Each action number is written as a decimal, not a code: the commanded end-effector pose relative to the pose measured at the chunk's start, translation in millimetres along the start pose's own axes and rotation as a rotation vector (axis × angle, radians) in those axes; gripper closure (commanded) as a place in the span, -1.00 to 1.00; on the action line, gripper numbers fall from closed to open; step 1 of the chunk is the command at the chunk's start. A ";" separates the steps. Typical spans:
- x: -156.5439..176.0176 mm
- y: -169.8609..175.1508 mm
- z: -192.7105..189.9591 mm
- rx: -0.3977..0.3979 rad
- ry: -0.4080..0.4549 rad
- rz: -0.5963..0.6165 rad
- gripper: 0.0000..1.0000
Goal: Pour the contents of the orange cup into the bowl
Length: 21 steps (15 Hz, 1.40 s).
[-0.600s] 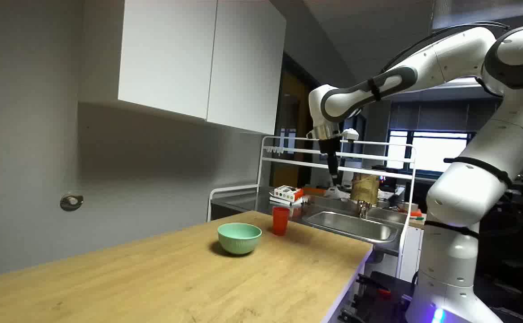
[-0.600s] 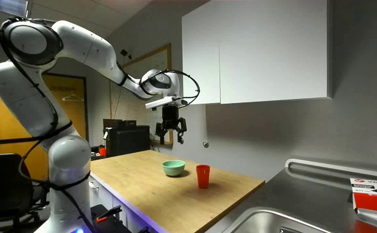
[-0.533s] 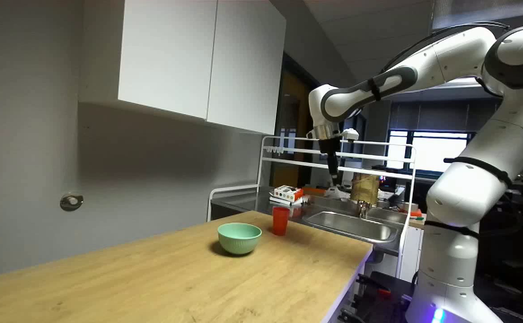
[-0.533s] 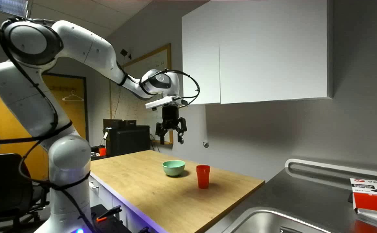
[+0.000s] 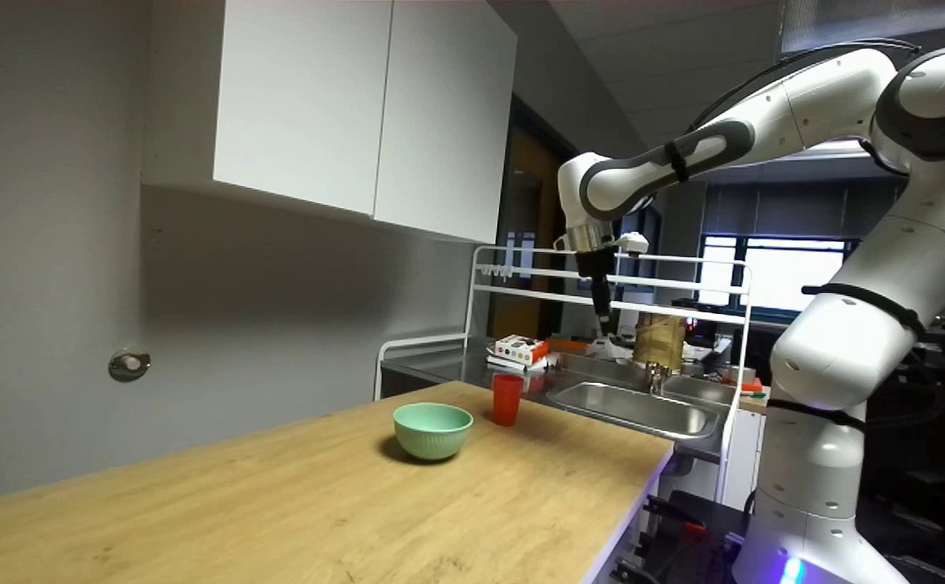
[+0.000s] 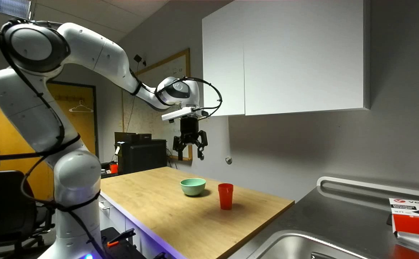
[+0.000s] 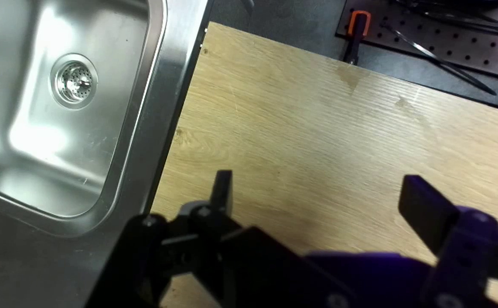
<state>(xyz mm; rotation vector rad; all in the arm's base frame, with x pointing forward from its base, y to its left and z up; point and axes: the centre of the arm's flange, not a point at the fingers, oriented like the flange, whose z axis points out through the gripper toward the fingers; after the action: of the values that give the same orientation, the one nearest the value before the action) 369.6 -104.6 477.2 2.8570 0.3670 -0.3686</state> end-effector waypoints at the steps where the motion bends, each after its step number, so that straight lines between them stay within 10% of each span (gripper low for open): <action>1: 0.0 0.0 0.0 0.000 0.000 0.000 -1.00; 21: 149.2 71.3 53.3 0.259 0.115 0.324 -1.00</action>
<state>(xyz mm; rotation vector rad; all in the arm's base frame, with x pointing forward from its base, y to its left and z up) 483.8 -132.6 407.1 3.0804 -0.0336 -0.2125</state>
